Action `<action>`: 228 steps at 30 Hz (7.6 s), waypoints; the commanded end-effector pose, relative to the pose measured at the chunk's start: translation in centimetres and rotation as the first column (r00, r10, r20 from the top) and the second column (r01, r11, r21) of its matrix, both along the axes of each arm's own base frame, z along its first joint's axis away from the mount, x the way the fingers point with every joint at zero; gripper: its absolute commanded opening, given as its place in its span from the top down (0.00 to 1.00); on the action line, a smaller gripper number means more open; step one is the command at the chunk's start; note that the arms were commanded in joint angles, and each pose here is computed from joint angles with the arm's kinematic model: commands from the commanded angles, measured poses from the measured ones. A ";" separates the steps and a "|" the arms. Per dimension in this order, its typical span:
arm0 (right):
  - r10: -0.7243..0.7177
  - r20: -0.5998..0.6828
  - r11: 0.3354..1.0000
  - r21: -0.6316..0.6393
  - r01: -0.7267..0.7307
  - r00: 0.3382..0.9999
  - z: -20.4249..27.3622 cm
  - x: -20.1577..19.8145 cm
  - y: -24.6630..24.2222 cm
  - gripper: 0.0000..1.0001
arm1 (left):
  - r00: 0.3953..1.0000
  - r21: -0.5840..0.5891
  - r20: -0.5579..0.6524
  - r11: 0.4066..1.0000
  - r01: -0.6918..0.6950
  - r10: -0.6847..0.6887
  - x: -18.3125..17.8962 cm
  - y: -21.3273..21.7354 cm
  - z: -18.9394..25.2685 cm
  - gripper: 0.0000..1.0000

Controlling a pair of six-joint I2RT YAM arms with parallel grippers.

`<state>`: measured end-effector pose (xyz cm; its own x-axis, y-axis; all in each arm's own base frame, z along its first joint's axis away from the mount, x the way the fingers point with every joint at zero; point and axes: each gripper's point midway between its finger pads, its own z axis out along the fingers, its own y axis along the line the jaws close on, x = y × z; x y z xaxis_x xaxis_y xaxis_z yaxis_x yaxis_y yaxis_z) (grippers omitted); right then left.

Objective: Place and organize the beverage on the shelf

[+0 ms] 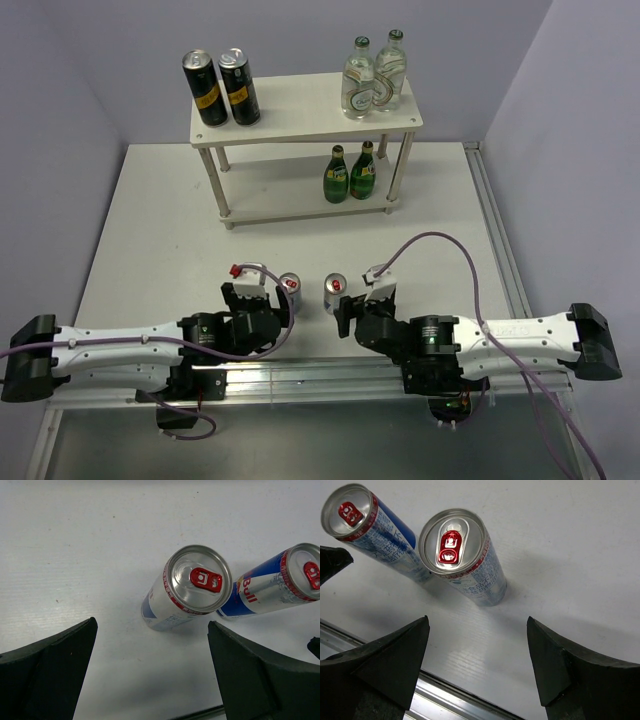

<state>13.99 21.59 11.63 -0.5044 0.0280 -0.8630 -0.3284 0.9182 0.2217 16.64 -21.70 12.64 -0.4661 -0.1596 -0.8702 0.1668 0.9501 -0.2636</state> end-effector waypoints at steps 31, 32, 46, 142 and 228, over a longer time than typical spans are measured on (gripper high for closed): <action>-0.339 0.233 0.938 0.007 0.347 0.912 -4.4 8.4 3.9 0.77 | 0.995 -0.045 0.096 0.999 0.031 -0.026 7.9 -4.7 -4.3 0.46; -0.333 0.228 0.940 0.004 0.341 0.915 -4.5 8.4 4.1 0.87 | 0.995 -0.039 0.093 0.999 0.029 -0.025 8.0 -4.7 -4.5 0.54; -0.333 0.259 0.942 0.051 0.331 0.907 0.0 9.4 5.2 1.00 | 0.970 -0.023 0.220 0.995 -0.102 0.104 17.5 -1.1 3.9 1.00; -0.268 0.377 0.958 0.004 0.288 0.886 7.5 34.1 19.0 1.00 | 0.874 -0.221 0.205 0.890 -0.398 0.442 9.5 13.1 15.0 0.01; -0.286 0.369 0.953 0.207 0.222 0.884 24.2 5.1 -10.9 0.00 | 0.937 -0.054 0.308 0.987 -0.154 0.164 12.3 11.7 23.5 0.01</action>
